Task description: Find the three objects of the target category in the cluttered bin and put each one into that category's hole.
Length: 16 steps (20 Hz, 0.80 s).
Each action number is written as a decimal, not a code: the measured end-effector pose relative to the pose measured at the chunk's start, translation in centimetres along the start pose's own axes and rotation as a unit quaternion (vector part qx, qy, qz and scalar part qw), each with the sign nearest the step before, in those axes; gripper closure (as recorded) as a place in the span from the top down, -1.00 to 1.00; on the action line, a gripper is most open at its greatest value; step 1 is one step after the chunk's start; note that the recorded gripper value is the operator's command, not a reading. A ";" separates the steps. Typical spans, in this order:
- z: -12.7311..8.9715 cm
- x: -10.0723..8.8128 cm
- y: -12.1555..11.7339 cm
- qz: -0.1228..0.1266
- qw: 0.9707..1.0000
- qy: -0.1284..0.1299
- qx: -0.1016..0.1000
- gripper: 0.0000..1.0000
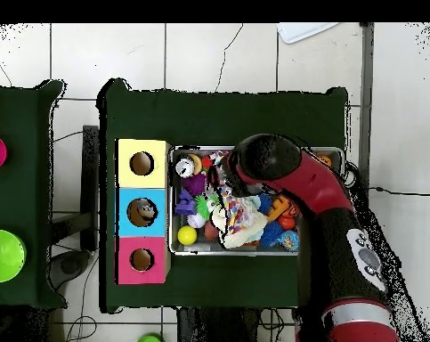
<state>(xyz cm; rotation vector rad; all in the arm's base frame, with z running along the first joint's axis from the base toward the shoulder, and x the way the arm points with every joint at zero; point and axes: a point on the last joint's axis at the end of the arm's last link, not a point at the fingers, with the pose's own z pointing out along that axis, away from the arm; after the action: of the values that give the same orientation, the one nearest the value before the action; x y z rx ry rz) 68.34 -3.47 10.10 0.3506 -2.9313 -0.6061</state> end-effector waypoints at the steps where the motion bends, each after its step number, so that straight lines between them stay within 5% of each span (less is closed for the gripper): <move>1: -0.5 -0.3 0.9 0.003 1.000 -0.004 -0.003 -1.00; 7: -1.9 -2.0 4.0 0.025 0.999 -0.018 -0.011 -1.00; 16: -0.8 -2.7 6.0 0.045 0.999 -0.012 -0.017 -1.00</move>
<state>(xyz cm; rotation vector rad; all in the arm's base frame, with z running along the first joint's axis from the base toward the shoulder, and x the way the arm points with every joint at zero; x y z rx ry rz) 69.84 2.26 13.08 0.2081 -2.9373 -0.6501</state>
